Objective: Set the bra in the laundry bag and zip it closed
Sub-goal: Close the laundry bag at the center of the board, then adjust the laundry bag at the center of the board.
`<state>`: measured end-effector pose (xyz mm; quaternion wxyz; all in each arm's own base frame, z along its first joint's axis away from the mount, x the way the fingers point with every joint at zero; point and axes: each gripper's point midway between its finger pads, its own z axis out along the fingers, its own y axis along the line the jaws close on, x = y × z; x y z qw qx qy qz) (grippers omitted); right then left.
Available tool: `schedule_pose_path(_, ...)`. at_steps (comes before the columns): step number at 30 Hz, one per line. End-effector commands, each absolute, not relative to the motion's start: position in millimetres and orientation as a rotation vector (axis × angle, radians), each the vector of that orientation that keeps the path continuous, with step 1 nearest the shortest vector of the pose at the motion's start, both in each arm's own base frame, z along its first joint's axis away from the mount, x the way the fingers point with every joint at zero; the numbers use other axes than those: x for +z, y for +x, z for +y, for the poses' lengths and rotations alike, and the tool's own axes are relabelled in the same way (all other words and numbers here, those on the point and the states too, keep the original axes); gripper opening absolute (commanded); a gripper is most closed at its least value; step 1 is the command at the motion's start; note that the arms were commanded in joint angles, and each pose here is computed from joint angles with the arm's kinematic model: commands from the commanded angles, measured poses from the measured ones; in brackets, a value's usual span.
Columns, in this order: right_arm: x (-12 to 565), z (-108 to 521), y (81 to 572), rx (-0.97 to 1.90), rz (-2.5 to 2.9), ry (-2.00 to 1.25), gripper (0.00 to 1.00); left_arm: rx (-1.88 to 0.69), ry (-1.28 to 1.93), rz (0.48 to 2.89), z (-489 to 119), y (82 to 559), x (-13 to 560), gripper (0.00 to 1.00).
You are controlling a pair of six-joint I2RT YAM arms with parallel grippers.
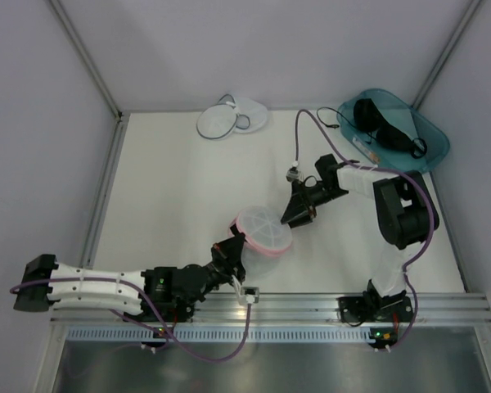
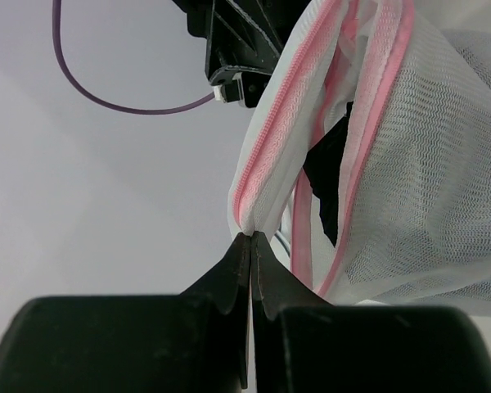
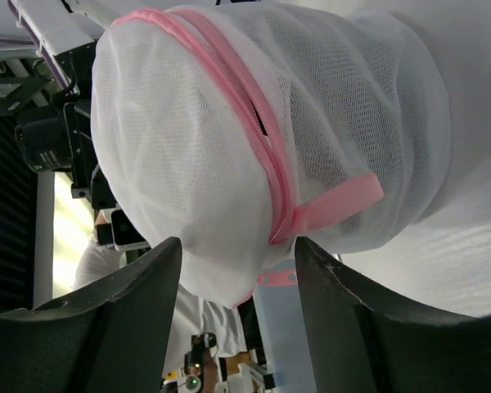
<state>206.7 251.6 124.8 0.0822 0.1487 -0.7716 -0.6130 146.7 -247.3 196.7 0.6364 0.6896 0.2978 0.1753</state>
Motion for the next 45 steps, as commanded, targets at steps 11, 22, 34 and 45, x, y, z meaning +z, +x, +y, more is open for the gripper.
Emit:
schedule_pose_path(11,142.2,276.9,210.4,-1.917,-2.29,0.608,0.28,0.392,1.545,0.676,-243.9,145.7,199.3,0.0)
schedule_pose_path(22,157.8,266.6,214.1,-1.885,-2.422,0.54,0.0,0.433,1.554,0.956,-202.8,158.6,210.3,0.58)
schedule_pose_path(34,155.6,270.4,227.1,-1.889,-2.541,0.441,0.0,-0.336,1.328,1.844,-213.3,145.7,225.0,0.79)
schedule_pose_path(45,159.0,271.3,228.1,-1.988,-2.515,0.497,0.0,-1.156,0.52,2.46,-220.4,200.1,185.1,0.6)
